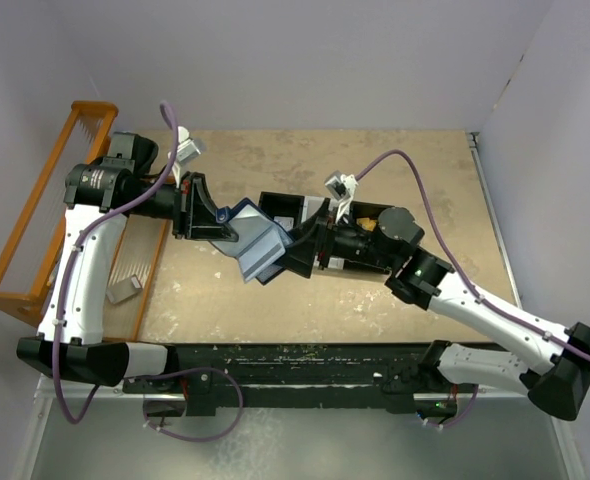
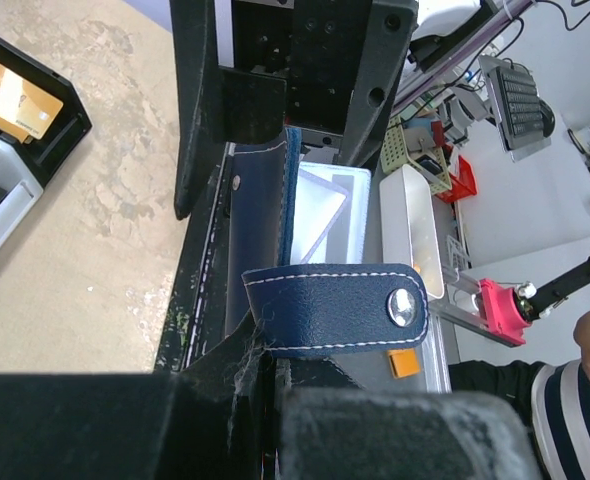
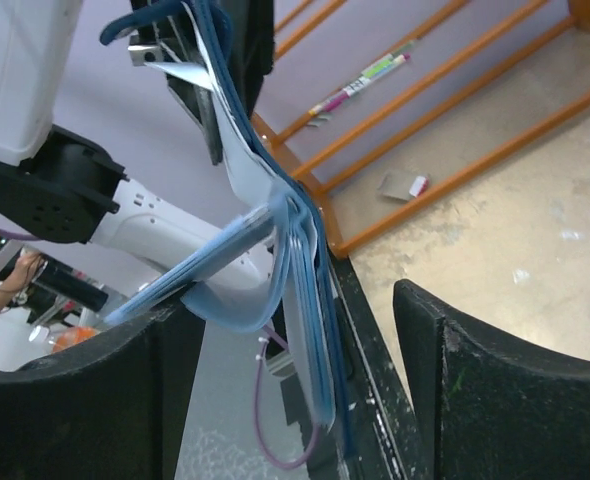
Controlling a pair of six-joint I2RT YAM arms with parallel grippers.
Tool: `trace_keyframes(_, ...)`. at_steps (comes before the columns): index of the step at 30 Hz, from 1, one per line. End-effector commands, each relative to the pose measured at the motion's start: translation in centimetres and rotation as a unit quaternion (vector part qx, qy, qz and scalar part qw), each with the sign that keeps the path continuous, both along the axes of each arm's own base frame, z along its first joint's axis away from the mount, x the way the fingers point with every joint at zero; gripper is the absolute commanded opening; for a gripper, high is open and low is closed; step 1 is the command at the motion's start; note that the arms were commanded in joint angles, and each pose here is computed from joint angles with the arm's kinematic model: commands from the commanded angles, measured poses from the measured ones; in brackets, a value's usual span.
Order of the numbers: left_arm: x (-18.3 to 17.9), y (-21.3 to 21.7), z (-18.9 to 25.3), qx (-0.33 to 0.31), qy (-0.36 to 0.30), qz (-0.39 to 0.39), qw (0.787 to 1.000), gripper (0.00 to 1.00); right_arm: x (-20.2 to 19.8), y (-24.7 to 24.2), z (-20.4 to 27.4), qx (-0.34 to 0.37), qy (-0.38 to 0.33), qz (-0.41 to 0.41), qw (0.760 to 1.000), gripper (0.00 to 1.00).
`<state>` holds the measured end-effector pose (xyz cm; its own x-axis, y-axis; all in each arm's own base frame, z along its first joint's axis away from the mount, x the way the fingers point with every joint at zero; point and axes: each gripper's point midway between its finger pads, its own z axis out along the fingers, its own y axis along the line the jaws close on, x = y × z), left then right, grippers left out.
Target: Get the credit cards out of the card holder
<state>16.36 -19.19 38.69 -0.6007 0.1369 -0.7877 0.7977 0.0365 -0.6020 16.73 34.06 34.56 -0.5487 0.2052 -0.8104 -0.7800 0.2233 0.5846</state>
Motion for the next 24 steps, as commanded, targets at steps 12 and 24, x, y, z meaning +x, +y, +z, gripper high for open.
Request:
trace_keyframes(12, -1.1, 0.0, 1.6, -0.017, -0.033, -0.011, 0.999, 0.00, 2.3, 2.5, 5.1, 0.037, -0.033, -0.007, 0.999, 0.83)
trace_keyframes(24, -1.3, 0.2, 1.1, -0.004, -0.046, -0.009, 0.999, 0.00, 3.7, 3.5, 5.3, 0.032, -0.017, -0.023, 0.999, 0.77)
